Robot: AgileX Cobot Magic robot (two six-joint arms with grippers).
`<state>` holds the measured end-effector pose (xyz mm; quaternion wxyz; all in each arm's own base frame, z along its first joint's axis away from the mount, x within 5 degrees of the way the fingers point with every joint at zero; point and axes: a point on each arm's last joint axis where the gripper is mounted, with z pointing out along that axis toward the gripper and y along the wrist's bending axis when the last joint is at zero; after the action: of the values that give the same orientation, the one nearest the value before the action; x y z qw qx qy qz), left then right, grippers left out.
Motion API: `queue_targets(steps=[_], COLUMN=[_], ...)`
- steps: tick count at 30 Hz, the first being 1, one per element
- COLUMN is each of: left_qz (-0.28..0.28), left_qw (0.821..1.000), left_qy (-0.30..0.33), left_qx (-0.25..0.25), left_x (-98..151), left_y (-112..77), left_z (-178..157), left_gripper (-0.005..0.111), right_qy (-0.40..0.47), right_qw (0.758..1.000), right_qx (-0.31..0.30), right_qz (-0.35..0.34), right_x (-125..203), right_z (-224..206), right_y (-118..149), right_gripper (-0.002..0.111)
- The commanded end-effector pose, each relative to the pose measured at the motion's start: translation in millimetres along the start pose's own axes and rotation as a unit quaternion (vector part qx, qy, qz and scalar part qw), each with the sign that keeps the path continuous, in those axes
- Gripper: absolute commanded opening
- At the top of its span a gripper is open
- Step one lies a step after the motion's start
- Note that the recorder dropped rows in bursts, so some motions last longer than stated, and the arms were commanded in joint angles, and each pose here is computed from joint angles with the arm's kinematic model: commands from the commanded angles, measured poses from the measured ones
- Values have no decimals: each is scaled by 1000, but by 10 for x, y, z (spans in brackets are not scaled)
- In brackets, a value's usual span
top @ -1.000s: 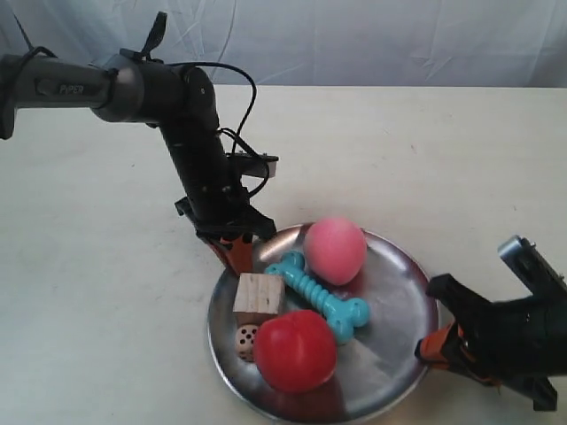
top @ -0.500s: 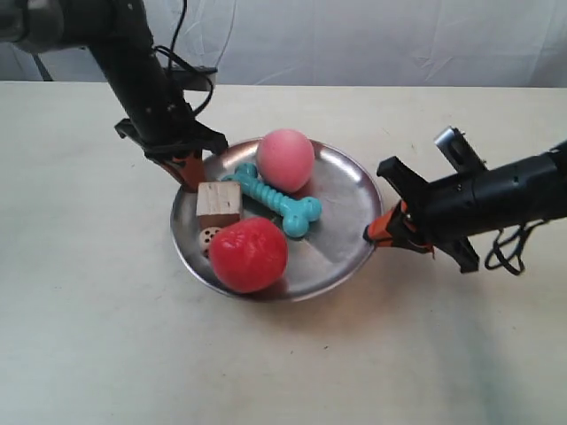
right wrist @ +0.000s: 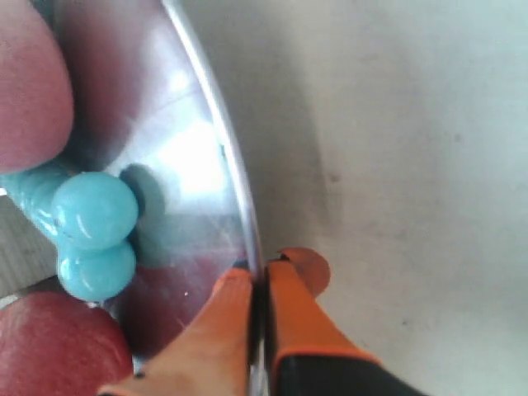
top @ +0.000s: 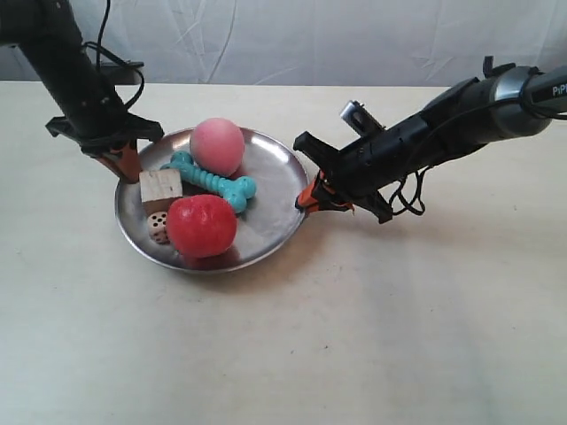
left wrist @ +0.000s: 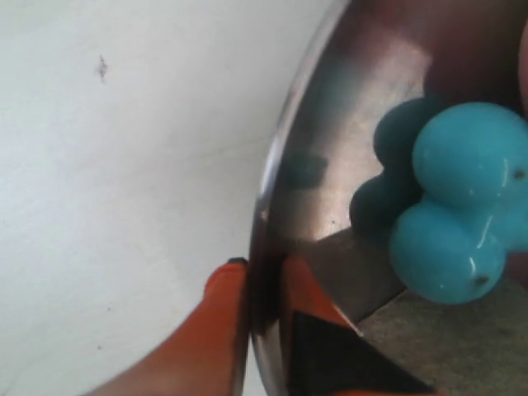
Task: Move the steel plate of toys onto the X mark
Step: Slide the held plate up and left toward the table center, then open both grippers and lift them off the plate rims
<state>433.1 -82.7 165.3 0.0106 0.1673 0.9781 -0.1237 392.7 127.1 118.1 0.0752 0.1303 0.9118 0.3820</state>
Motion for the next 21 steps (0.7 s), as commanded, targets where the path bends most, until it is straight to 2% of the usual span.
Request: queue_targets(steps=[1, 4, 9, 12, 14, 16, 21], left_qz=[1, -1, -15, -26, -48, -52, -56], left_qw=[999, 999, 999, 999, 998, 998, 998], left_qy=[30, 36, 38, 37, 37, 37, 38], left_qx=[36, 31, 21, 22, 19, 16, 4], left_x=[2, 6, 15, 19, 26, 33, 55], left_y=[-74, -55, -12, 18, 61, 104, 208], left_z=[194, 226, 220, 212, 202, 192, 171], left_gripper=[0, 0, 1, 11, 20, 32, 51], right_qy=[-38, -42, -27, -15, -12, -10, -5], right_qw=[999, 999, 999, 999, 999, 999, 999], right_qx=[-3, 23, 36, 35, 35, 35, 33], right_qz=[22, 1, 5, 9, 9, 10, 11], right_x=[-114, -123, -106, -87, -82, -80, -70], right_z=[-44, -29, 42, 75, 83, 88, 88], right_y=[105, 45, -41, -69, -75, -79, -77], right_gripper=[-1, -1, 1, 16, 31, 40, 41])
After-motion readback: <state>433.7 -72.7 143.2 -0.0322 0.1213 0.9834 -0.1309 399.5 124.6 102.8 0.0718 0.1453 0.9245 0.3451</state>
